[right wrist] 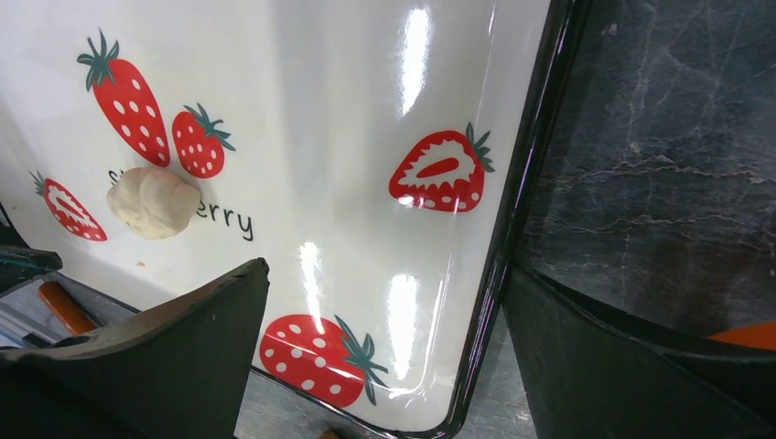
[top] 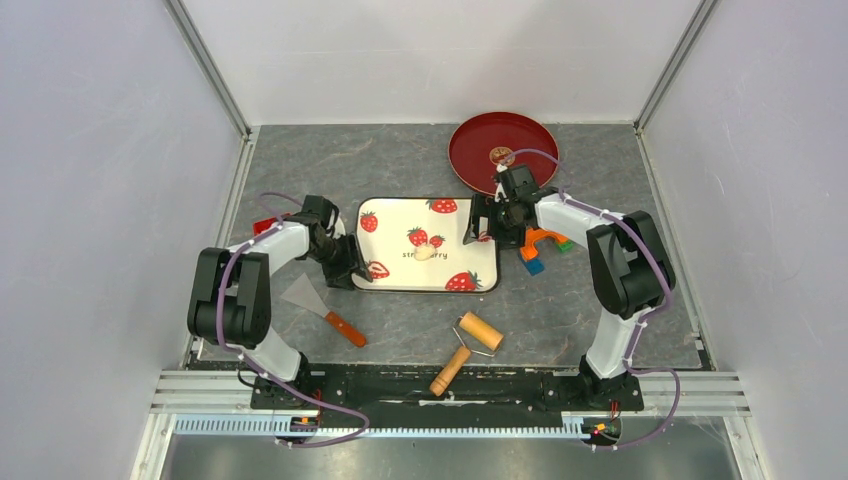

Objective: Roll out the dumpling wrappers from the dough

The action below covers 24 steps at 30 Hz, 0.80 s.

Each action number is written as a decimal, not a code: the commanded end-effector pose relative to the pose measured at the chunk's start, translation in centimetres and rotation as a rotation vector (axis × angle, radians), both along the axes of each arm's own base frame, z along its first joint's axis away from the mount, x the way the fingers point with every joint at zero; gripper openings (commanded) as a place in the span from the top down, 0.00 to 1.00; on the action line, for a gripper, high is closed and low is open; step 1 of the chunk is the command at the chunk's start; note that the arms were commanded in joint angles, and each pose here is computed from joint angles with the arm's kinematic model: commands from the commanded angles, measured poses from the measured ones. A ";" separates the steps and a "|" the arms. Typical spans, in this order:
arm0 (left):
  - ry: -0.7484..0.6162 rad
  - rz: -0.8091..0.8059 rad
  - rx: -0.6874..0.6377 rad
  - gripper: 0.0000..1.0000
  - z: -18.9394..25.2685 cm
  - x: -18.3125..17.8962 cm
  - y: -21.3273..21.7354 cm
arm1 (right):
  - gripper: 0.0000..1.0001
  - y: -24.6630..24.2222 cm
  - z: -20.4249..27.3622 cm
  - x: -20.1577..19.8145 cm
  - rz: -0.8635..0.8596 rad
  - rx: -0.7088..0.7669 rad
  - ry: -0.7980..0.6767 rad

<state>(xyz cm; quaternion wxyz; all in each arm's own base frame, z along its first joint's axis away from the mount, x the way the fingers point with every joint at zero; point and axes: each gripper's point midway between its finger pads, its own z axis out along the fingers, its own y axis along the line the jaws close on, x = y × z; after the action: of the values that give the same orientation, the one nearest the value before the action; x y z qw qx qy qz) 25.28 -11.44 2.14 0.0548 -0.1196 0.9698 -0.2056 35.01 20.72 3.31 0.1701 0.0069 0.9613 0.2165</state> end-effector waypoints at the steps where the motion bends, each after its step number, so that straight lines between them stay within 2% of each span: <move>1: -0.004 -0.046 -0.059 0.42 -0.2 -0.7 -1.6 | 0.02 0.9 0.4 0.1 0.026 0.035 -0.016; 6: -0.005 -0.036 -0.015 0.41 -0.3 -1.1 -0.8 | 0.02 0.3 0.7 1.0 0.031 -0.013 -0.047; 13: -0.072 -0.005 0.183 0.37 1.1 0.3 2.4 | 0.02 -1.8 3.2 3.3 0.020 -0.155 -0.131; 16: -0.120 -0.010 0.238 0.37 2.4 1.3 3.4 | 0.02 -2.2 4.9 3.7 0.009 -0.168 -0.178; 18: -0.161 -0.024 0.236 0.36 3.4 1.9 3.3 | 0.02 -2.3 5.9 3.6 0.003 -0.157 -0.203; 24: -0.250 -0.088 0.120 0.37 5.8 2.7 1.1 | 0.02 -3.0 7.5 2.3 -0.024 -0.104 -0.240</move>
<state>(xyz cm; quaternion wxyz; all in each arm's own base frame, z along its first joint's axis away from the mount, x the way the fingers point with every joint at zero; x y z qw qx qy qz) 26.78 -9.32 5.43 0.1328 -0.0907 0.9780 -0.1330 37.63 18.45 8.10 0.2491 -0.0203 0.9562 0.1522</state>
